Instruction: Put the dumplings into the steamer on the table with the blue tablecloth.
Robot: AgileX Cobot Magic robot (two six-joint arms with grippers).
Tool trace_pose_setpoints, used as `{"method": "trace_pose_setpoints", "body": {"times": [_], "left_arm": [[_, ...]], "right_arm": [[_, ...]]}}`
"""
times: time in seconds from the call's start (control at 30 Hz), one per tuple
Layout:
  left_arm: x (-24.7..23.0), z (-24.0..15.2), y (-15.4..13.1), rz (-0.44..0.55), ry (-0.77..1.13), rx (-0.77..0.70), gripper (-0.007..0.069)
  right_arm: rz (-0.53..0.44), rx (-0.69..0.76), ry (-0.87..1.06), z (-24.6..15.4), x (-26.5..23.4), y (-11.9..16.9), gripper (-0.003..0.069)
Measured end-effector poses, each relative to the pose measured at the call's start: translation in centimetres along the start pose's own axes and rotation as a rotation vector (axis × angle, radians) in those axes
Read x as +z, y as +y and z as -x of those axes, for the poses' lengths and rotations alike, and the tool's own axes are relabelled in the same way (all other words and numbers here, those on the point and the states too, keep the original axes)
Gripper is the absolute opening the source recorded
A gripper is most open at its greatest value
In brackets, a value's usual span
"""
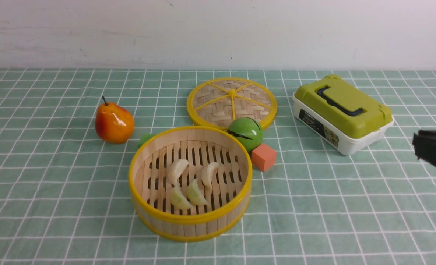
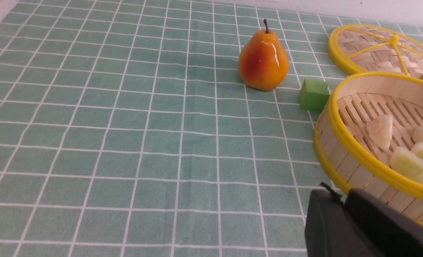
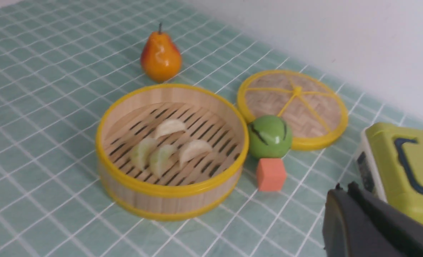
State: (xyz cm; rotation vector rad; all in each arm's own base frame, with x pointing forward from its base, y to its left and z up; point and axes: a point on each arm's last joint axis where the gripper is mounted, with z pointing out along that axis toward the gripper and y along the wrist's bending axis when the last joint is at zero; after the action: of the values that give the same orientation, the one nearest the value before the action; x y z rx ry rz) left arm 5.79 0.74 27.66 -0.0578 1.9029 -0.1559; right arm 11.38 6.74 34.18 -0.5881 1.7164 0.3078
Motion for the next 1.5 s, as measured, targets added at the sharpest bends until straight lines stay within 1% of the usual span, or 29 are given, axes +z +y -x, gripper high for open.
{"method": "trace_pose_setpoints", "body": {"times": [0.03,0.07,0.1,0.13,0.23,0.27,0.3,0.4,0.7,0.77,0.8,0.87,0.97,1.0,1.07,1.17,1.33,1.5], "left_arm": [[0.0,0.0,0.0,0.0,0.0,0.0,0.0067],[0.0,0.0,0.0,0.0,0.0,0.0,0.0067],[0.0,0.0,0.0,0.0,0.0,0.0,0.0067],[0.0,0.0,0.0,0.0,0.0,0.0,0.0067],[0.0,0.0,0.0,-0.001,-0.001,0.0,0.0068],[0.0,0.0,0.0,-0.001,-0.001,0.0,0.0068],[0.0,0.0,0.0,-0.001,-0.001,0.0,0.007],[0.0,0.0,0.0,-0.001,-0.001,0.0,0.0072],[0.0,0.0,0.0,-0.001,-0.002,0.001,0.0083],[0.0,0.0,0.0,-0.001,-0.002,0.001,0.0085],[0.0,0.0,0.0,-0.001,-0.002,0.001,0.0087],[0.0,0.0,0.0,0.0,-0.001,0.001,0.0088],[0.0,0.0,0.0,0.0,0.0,0.001,0.0092],[0.0,0.0,0.0,0.0,0.0,0.001,0.0091],[0.0,0.0,0.0,0.0,0.0,0.001,0.0093],[0.0,0.0,0.0,0.0,0.0,0.001,0.0099],[0.0,0.0,0.0,0.001,0.0,0.001,0.0102],[0.0,0.0,0.0,0.001,0.0,0.001,0.0104]], "right_arm": [[-0.018,-0.011,-0.05,-0.8,-0.2,0.0,-0.0017],[-0.034,-0.024,-0.083,-2.5,-0.1,0.1,-0.0015],[-0.037,-0.027,-0.079,-3.7,0.1,0.2,-0.0015],[-0.054,-0.032,-0.122,-6.1,0.2,0.4,-0.0013],[-0.076,-0.016,-0.19,-9.9,0.3,0.7,-0.0011],[-0.077,-0.016,-0.193,-10.1,0.3,0.8,-0.0011],[-0.086,-0.011,-0.22,-11.5,0.3,0.9,-0.0011],[-0.094,-0.008,-0.232,-13.6,0.0,1.1,-0.0008],[-0.091,0.013,-0.14,-14.8,-0.2,1.1,-0.0002],[-0.116,0.044,-0.122,-15.1,-0.7,0.9,-0.0002],[-0.144,0.051,-0.117,-15.2,-1.1,0.7,-0.0002],[-0.161,0.049,-0.116,-15.3,-1.3,0.6,-0.0002],[-0.242,0.031,-0.105,-15.8,-2.5,0.3,-0.0002],[-0.248,0.033,-0.113,-15.7,-2.6,0.2,-0.0002],[-0.309,0.081,-0.094,-16.3,-3.4,0.1,-0.0002],[-0.376,0.157,-0.054,-17.2,-4.1,0.1,-0.0002],[-0.42,0.234,0.06,-18.3,-4.3,0.1,-0.0001],[-0.42,0.244,0.077,-18.4,-4.3,0.1,0.0]]}}
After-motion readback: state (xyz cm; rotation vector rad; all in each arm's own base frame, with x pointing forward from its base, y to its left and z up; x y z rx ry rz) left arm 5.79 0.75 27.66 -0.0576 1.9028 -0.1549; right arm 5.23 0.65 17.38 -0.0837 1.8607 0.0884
